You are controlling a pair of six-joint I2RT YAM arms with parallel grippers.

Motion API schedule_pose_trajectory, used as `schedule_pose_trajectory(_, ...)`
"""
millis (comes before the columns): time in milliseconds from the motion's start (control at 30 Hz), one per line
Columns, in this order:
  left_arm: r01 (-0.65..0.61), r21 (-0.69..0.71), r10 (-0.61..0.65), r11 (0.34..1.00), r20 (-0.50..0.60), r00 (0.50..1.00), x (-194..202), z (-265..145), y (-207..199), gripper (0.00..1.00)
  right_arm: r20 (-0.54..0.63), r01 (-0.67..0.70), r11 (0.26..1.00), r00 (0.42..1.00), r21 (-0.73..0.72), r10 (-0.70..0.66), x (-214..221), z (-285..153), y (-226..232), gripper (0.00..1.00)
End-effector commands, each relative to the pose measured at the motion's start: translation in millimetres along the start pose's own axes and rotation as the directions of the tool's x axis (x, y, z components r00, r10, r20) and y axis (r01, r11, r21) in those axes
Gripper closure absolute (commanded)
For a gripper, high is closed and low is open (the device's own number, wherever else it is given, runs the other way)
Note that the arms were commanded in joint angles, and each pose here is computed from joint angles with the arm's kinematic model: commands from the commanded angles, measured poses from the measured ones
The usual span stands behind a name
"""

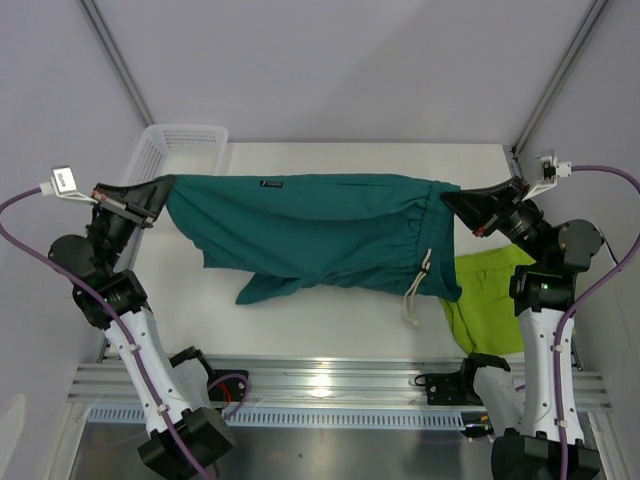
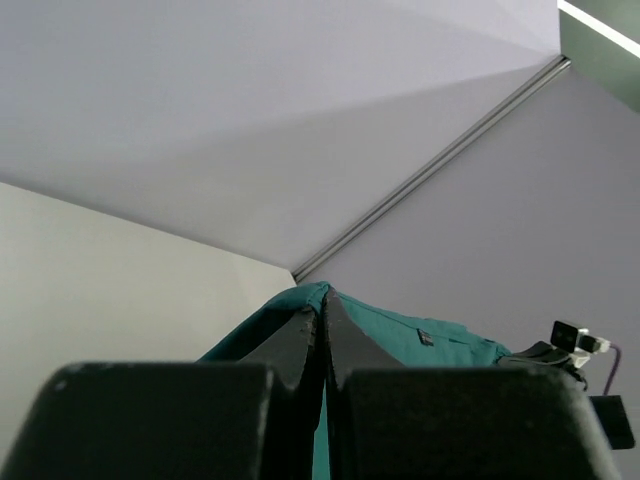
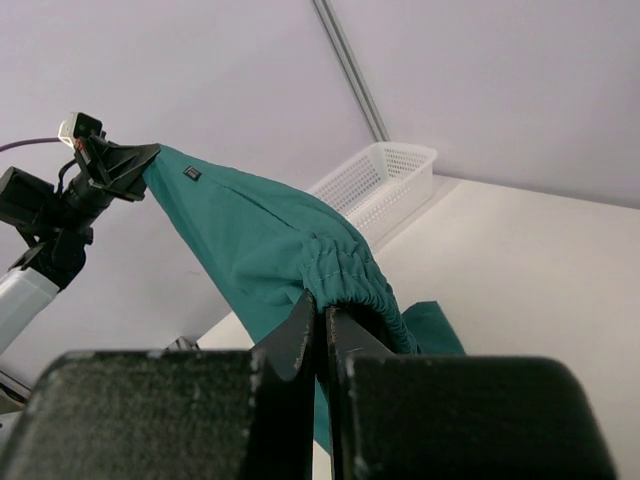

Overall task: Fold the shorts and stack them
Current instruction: Flatten the shorts out

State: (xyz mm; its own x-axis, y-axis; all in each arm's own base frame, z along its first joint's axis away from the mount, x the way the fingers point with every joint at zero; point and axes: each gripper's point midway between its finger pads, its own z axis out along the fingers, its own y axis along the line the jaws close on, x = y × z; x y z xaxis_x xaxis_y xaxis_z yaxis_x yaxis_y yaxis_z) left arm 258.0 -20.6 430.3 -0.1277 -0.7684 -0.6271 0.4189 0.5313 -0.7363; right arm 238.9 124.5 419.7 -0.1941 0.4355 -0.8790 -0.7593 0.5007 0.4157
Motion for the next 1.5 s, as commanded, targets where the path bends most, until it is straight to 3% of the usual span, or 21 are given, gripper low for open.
schedule_pose_trajectory(0,-0.027,0.073,0.025,0.997,0.027,0.999,-16,-2,-30,1.00,0.100,0.110,0.993,0.989,-0.030,-0.106,-32,1,22,1.00)
schedule_pose_trajectory(367,-0.014,0.194,-0.003,0.981,0.087,0.996,-53,-6,-78,1.00,0.207,0.254,0.965,0.949,-0.061,-0.237,-61,-11,75,1.00)
schedule_pose_trajectory(533,-0.076,0.280,0.048,0.957,0.107,0.993,-61,-13,-127,1.00,0.243,0.319,0.945,0.925,-0.074,-0.294,-74,-22,112,1.00)
schedule_pose_trajectory(800,-0.241,0.362,0.188,0.901,0.175,0.966,-41,-33,-192,1.00,0.323,0.439,0.898,0.854,-0.030,-0.407,-85,-55,183,1.00)
schedule_pose_trajectory(967,-0.326,0.403,0.249,0.855,0.231,0.940,-39,-40,-231,1.00,0.367,0.460,0.888,0.825,0.003,-0.429,-90,-70,202,1.00)
schedule_pose_trajectory(1133,-0.331,0.355,0.258,0.874,0.239,0.936,-61,-28,-227,1.00,0.339,0.396,0.918,0.862,0.013,-0.377,-96,-54,173,1.00)
schedule_pose_trajectory(1267,-0.309,0.332,0.246,0.891,0.218,0.944,-73,-20,-216,1.00,0.311,0.350,0.934,0.897,-0.069,-0.313,-97,-32,163,1.00)
schedule_pose_trajectory(1333,-0.375,0.288,0.318,0.881,0.226,0.921,-72,-18,-220,1.00,0.309,0.336,0.938,0.904,-0.088,-0.295,-98,-27,161,1.00)
schedule_pose_trajectory(1367,-0.323,0.237,0.274,0.916,0.216,0.937,-77,-15,-213,1.00,0.312,0.333,0.938,0.905,-0.098,-0.289,-100,-24,161,1.00)
schedule_pose_trajectory(1433,-0.345,0.213,0.300,0.914,0.218,0.929,-76,-14,-214,1.00,0.309,0.320,0.941,0.911,-0.108,-0.275,-100,-22,160,1.00)
schedule_pose_trajectory(1467,-0.298,0.194,0.260,0.935,0.199,0.945,-77,-12,-205,1.00,0.302,0.312,0.943,0.915,-0.112,-0.267,-99,-20,158,1.00)
